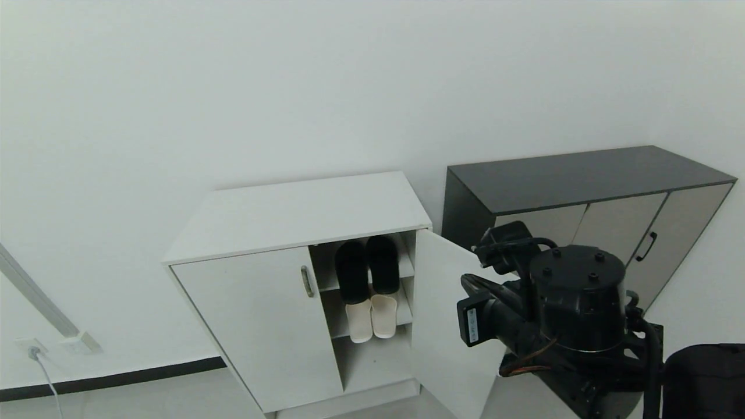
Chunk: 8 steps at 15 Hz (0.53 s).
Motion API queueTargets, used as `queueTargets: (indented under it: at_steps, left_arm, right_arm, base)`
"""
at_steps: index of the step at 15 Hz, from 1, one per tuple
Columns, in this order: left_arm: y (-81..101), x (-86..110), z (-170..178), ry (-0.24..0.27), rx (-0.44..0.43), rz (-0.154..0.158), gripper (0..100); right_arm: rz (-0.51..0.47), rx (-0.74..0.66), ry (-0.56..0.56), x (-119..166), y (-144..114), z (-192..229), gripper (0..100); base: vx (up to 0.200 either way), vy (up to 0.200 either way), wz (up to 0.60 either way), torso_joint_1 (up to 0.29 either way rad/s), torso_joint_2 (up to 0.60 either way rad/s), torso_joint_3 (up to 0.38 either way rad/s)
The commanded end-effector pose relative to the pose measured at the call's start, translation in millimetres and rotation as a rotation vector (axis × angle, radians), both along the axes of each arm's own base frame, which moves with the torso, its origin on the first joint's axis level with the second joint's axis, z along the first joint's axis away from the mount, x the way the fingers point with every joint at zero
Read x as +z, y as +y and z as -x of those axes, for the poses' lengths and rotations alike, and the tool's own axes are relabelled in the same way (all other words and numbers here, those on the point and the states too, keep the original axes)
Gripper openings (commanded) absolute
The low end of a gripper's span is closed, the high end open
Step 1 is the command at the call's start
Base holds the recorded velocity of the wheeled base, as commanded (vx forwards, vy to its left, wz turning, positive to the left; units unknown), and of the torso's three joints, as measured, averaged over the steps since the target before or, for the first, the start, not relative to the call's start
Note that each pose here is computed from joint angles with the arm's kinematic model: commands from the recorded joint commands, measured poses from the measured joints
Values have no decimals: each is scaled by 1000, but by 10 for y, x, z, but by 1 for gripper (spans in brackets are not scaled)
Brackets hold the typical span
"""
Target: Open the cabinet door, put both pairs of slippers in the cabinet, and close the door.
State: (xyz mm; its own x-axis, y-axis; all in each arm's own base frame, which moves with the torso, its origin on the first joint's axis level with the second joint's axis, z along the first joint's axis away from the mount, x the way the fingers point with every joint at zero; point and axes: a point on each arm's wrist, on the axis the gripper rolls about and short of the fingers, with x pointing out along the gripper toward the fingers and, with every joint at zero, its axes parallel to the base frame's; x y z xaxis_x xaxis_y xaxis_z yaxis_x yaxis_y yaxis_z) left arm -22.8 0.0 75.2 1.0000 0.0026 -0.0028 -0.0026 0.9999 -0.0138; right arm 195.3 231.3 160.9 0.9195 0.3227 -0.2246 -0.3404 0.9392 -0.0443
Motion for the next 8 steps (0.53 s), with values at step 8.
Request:
queueTargets:
  at_steps: [8]
  left_arm:
    - [0,0,0,0,1,0,0]
  right_arm:
    - [7,-10,0,-9,-24,-31,0]
  base:
    - [-75,0,0,1,3,0]
